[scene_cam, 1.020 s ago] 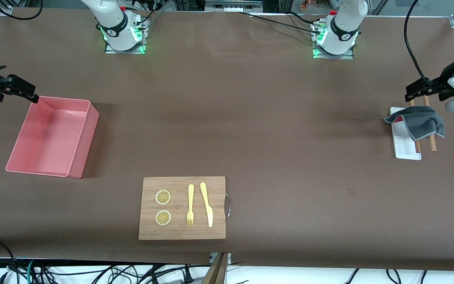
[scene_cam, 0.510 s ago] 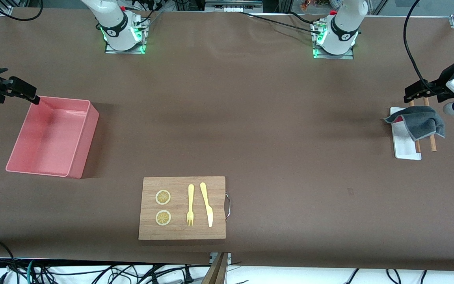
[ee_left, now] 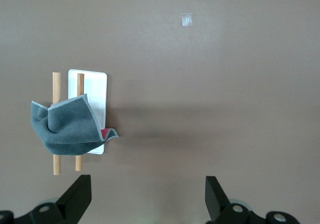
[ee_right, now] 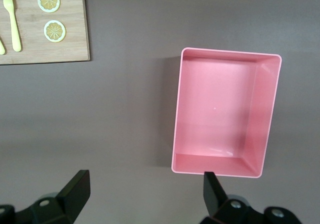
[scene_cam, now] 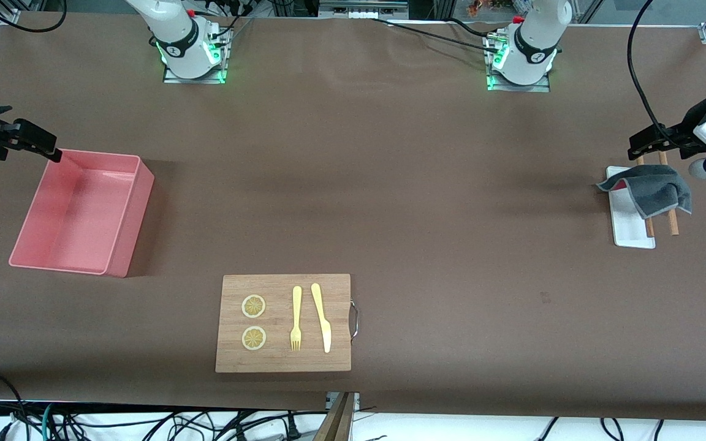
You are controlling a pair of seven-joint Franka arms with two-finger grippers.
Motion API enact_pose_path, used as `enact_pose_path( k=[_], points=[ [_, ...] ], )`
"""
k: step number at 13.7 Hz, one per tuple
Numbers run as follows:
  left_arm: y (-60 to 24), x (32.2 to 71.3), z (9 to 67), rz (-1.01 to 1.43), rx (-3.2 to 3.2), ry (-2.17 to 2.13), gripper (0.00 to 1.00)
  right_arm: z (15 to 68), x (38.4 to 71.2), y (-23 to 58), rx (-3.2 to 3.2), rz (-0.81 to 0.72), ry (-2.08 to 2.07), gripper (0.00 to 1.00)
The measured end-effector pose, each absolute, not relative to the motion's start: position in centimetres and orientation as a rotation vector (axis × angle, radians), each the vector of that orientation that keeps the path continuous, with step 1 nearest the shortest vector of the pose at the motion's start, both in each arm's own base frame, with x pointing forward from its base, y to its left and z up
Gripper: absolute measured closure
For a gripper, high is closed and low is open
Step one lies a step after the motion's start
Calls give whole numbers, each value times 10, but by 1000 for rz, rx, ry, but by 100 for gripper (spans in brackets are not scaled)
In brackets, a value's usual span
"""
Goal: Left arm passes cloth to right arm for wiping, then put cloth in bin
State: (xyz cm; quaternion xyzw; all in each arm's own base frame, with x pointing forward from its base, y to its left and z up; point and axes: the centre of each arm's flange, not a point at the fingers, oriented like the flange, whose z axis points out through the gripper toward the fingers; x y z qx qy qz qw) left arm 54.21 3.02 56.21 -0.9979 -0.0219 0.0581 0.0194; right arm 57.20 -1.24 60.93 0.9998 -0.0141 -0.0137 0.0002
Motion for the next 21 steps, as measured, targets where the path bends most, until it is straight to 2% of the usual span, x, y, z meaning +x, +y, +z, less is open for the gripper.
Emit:
enact_pose_path(
  k=[21],
  points=[
    [36,545,555,201,-3100,-81,0,610,572,-10,3146,-37,-40,0]
  ],
)
